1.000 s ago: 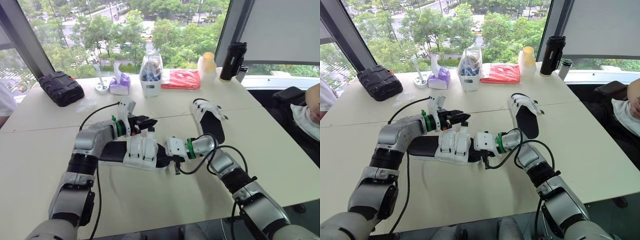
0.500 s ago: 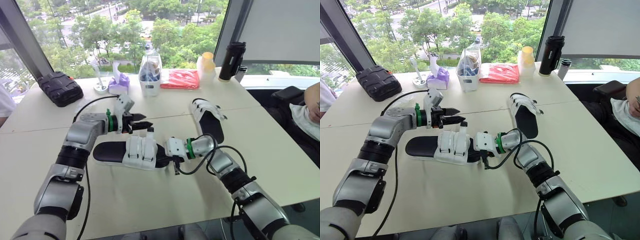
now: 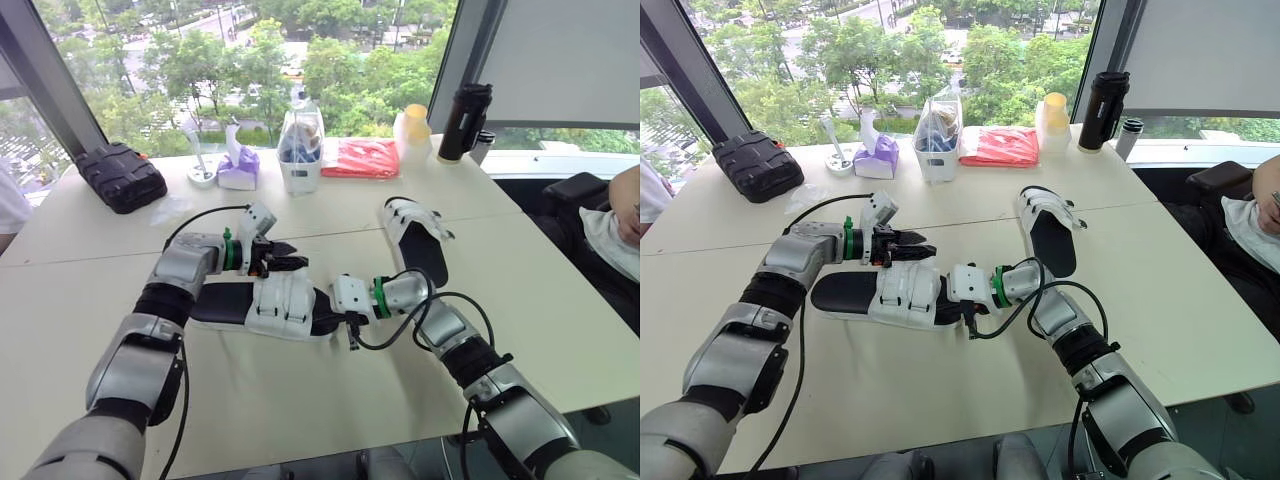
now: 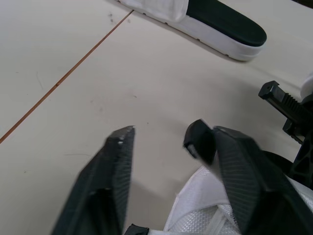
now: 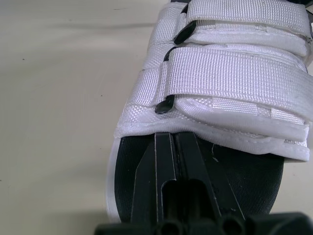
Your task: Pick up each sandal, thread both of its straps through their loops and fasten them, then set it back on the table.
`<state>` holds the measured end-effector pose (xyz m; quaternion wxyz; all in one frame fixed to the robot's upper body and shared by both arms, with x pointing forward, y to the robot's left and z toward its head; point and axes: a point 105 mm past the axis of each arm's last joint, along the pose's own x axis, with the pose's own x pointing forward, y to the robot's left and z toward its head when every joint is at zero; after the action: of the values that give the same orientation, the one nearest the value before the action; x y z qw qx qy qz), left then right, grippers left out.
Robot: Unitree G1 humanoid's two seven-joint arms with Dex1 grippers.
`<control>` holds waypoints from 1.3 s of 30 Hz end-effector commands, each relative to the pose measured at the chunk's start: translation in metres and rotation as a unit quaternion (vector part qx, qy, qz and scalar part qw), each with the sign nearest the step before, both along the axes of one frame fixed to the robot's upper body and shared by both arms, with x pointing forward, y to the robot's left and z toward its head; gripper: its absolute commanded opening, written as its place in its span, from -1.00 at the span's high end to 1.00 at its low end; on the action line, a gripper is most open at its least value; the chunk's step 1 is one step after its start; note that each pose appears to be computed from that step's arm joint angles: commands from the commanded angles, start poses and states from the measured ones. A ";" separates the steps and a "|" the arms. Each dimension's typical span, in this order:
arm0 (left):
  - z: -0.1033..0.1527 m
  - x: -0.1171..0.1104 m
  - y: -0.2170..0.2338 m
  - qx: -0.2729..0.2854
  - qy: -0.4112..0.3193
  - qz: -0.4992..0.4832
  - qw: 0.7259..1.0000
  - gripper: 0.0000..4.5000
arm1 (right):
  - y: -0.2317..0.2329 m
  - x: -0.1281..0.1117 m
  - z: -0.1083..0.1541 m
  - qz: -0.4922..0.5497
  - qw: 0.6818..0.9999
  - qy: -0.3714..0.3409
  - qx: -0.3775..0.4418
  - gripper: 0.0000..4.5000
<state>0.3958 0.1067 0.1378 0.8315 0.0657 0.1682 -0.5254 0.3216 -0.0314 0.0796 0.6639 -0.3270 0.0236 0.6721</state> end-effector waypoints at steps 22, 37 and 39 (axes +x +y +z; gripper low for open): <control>0.072 -0.005 0.058 -0.012 -0.184 0.062 0.981 0.74 | -0.015 -0.013 -0.028 -0.003 0.997 0.045 -0.059 1.00; 0.021 -0.055 0.089 0.120 -0.268 -0.021 0.956 0.74 | -0.054 -0.037 0.078 -0.026 1.000 -0.002 -0.011 1.00; 0.022 -0.056 0.089 0.140 -0.302 -0.036 0.942 0.74 | -0.060 -0.044 0.094 -0.030 0.999 0.010 0.001 1.00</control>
<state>0.3408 0.1924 0.1516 0.8203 0.2984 0.0021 -0.4878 0.2848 -0.0910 0.1514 0.6817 -0.3290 0.0621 0.6505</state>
